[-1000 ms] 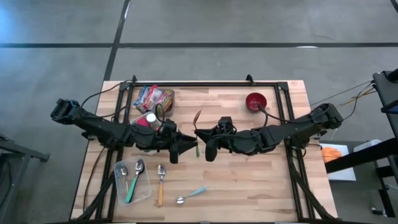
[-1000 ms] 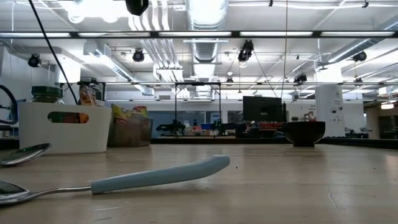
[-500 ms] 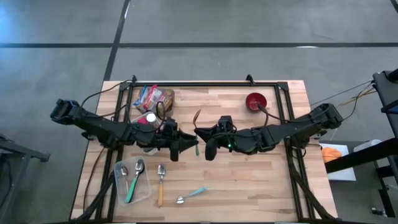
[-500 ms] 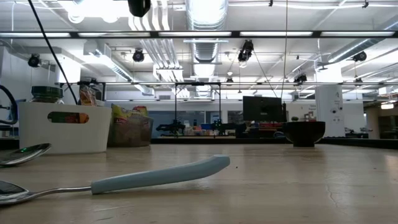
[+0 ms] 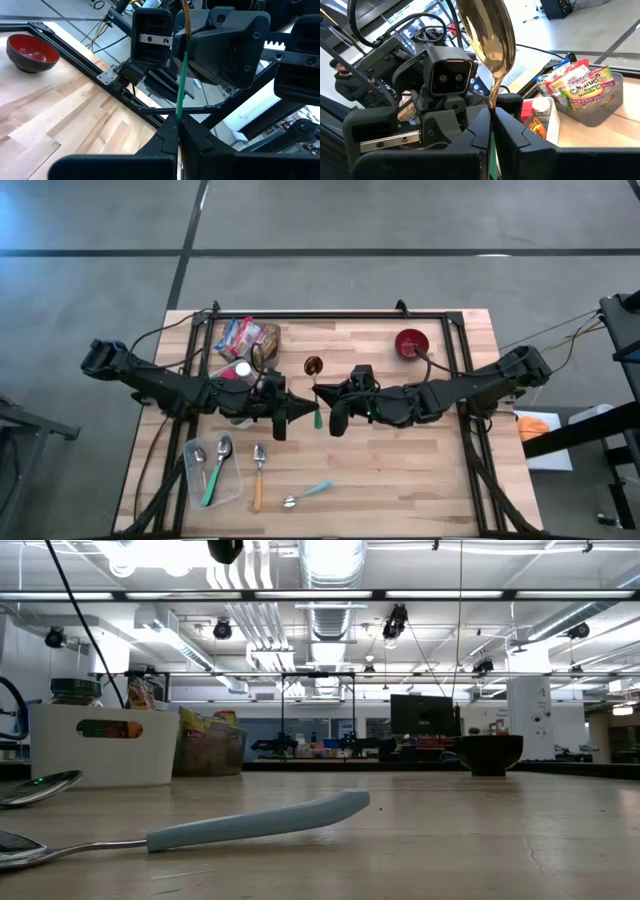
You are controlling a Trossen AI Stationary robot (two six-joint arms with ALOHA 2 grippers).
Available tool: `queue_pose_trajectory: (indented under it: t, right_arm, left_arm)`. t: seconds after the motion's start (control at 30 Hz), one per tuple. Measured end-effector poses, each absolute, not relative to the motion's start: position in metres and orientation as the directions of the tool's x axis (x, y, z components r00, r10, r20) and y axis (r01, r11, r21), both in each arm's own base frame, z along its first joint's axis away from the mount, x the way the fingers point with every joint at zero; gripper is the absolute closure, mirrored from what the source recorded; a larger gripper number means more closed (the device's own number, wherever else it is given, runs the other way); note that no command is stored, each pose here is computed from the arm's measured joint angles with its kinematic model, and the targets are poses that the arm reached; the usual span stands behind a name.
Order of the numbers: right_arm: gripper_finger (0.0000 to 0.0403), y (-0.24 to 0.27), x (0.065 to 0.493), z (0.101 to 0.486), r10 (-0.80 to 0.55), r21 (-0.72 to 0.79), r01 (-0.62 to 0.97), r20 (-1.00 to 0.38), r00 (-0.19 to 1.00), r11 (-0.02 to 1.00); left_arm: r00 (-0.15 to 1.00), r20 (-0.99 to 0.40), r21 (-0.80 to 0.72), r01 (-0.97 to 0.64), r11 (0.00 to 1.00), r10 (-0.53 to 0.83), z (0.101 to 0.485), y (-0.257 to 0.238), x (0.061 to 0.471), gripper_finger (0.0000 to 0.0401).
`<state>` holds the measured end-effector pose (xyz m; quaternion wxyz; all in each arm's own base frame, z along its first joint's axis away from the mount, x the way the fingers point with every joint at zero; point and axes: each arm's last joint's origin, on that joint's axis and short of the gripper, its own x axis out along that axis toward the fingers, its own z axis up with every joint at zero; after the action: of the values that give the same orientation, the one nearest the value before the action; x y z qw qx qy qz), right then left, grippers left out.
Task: Pick & Place Food Item
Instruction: Put the green spoon into the transparent bin
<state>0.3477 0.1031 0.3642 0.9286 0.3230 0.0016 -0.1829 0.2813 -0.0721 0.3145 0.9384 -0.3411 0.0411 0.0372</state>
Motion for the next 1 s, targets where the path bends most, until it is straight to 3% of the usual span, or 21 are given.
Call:
queue_pose_trajectory:
  t: [0.33,0.73,1.0]
  right_arm:
    - [0.0382,0.103,0.348,0.364,-0.339,0.595,0.343,-0.124,0.933,0.727]
    - [0.0201,0.104,0.348,0.364,-0.305,0.573,0.319,-0.124,0.944,0.755]
    - [0.014,0.104,0.347,0.364,-0.311,0.556,0.329,-0.13,0.941,0.763]
  left_arm:
    - [0.994,-0.102,-0.66,-0.096,0.745,0.038,0.315,-0.072,0.281,0.0401]
    - [0.991,-0.127,-0.693,-0.112,0.712,0.032,0.32,-0.069,0.271,0.0401]
    - [0.97,-0.241,-0.705,-0.165,0.69,-0.014,0.331,-0.069,0.231,0.0401]
